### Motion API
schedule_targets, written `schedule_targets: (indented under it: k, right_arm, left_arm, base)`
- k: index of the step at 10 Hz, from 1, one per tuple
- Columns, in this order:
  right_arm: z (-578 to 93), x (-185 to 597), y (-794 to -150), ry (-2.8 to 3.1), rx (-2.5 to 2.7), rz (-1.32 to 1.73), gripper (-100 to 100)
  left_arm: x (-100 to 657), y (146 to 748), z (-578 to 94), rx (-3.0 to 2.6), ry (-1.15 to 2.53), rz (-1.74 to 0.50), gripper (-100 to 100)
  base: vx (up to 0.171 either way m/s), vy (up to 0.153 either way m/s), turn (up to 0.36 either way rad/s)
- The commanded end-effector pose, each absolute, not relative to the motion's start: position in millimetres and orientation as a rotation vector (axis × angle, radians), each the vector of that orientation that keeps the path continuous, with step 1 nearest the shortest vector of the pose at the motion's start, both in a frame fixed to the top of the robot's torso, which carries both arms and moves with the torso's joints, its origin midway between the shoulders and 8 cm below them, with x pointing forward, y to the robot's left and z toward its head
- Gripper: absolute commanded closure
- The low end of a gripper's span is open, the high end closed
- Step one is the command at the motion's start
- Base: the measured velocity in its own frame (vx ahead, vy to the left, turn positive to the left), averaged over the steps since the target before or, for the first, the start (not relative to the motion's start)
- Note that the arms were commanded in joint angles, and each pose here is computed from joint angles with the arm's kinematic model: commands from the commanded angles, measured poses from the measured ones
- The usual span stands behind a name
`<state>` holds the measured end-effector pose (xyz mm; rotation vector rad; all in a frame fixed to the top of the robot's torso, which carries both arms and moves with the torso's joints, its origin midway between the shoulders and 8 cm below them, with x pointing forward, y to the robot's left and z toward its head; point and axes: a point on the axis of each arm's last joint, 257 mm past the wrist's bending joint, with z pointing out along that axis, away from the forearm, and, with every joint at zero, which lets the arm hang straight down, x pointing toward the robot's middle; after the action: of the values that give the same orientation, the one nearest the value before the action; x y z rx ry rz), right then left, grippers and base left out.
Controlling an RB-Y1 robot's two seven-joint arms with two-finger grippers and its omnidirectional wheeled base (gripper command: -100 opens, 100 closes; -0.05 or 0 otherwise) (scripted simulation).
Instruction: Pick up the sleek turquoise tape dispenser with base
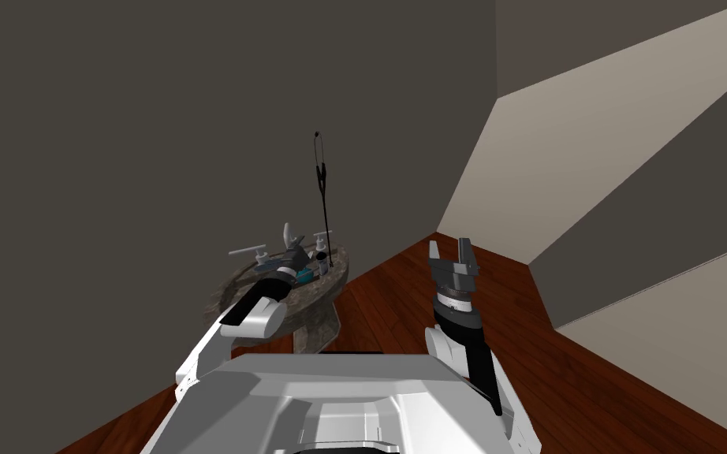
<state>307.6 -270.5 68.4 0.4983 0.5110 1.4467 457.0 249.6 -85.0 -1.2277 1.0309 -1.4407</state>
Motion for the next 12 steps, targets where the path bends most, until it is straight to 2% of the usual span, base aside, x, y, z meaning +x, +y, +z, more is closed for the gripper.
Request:
schedule_targets:
  k: [1, 12]
  right_arm:
    - [68.4, 307.6, -270.5, 0.511, 0.498, 1.447, 0]
    - [68.4, 307.6, -270.5, 0.511, 0.498, 1.447, 0]
  left_arm:
    - [464.0, 244.8, -90.3, -1.267, 1.051, -1.450, -100]
    - [483.8, 234.9, -141.2, -1.497, 1.211, -1.373, -100]
  base:
    - [-0.007, -0.004, -0.011]
    - [-0.001, -0.001, -0.002]
